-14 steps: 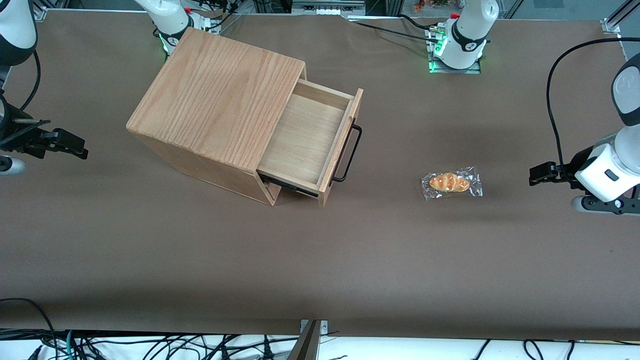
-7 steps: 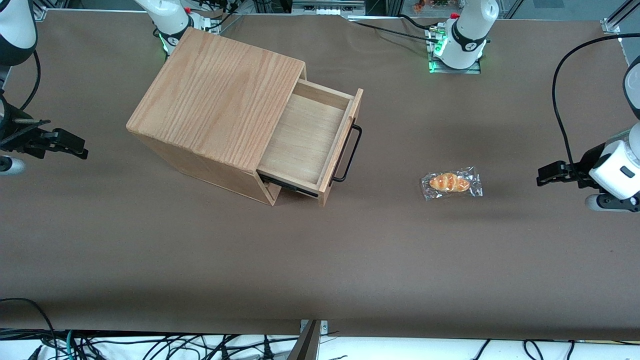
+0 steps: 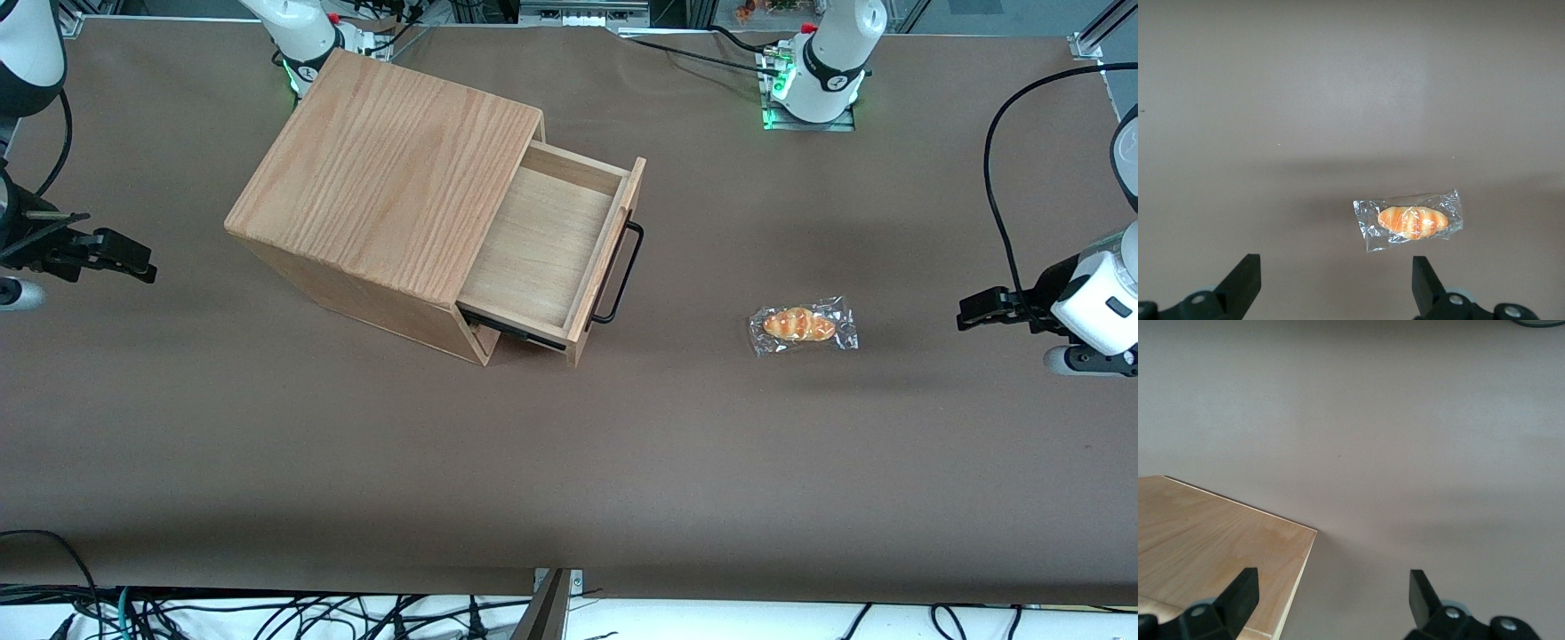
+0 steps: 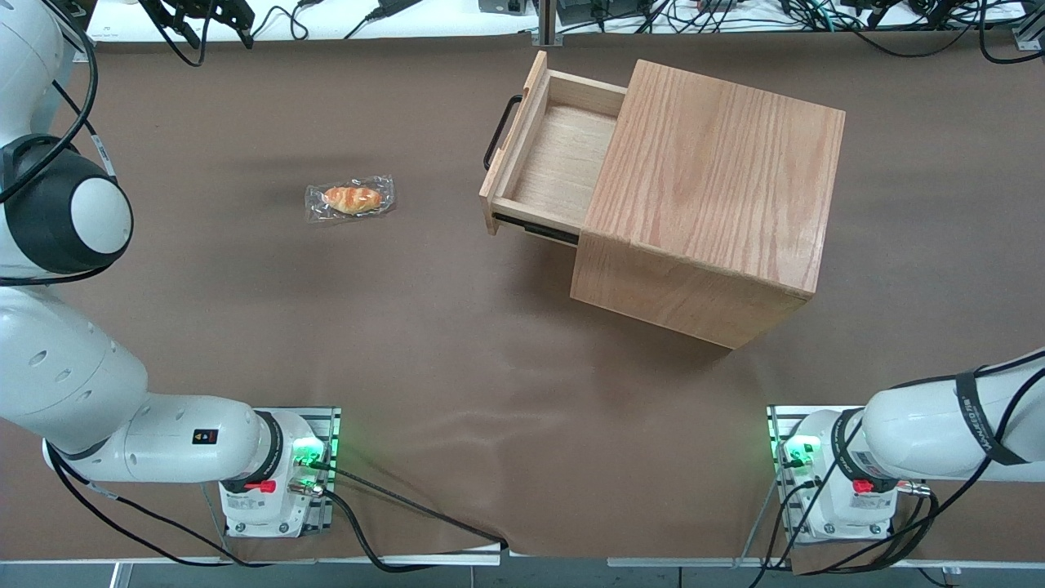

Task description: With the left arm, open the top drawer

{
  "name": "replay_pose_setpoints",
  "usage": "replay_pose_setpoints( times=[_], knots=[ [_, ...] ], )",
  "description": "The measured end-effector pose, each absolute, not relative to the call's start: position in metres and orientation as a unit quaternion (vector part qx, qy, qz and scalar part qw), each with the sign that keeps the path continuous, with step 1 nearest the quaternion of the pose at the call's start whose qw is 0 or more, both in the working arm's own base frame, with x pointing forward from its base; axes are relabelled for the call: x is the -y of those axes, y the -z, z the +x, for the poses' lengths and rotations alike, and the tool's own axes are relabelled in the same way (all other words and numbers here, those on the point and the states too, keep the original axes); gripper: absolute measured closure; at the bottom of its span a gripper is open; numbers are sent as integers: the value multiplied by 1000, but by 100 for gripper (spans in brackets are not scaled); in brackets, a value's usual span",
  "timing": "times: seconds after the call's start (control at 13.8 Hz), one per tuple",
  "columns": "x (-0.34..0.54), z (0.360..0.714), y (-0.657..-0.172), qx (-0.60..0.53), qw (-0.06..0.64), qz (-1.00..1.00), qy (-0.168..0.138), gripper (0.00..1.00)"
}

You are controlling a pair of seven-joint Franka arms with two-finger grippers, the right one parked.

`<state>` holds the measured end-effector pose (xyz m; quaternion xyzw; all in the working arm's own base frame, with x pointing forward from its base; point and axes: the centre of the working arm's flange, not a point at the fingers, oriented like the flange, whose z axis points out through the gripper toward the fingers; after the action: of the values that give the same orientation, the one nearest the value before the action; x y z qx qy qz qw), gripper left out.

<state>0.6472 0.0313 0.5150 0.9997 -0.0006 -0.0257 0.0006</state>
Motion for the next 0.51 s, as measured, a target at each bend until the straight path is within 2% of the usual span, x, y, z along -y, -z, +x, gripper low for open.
replay_pose_setpoints(
  times=[0.51],
  knots=[
    [-26,647,-518,5,1,1000,24,0]
  ],
)
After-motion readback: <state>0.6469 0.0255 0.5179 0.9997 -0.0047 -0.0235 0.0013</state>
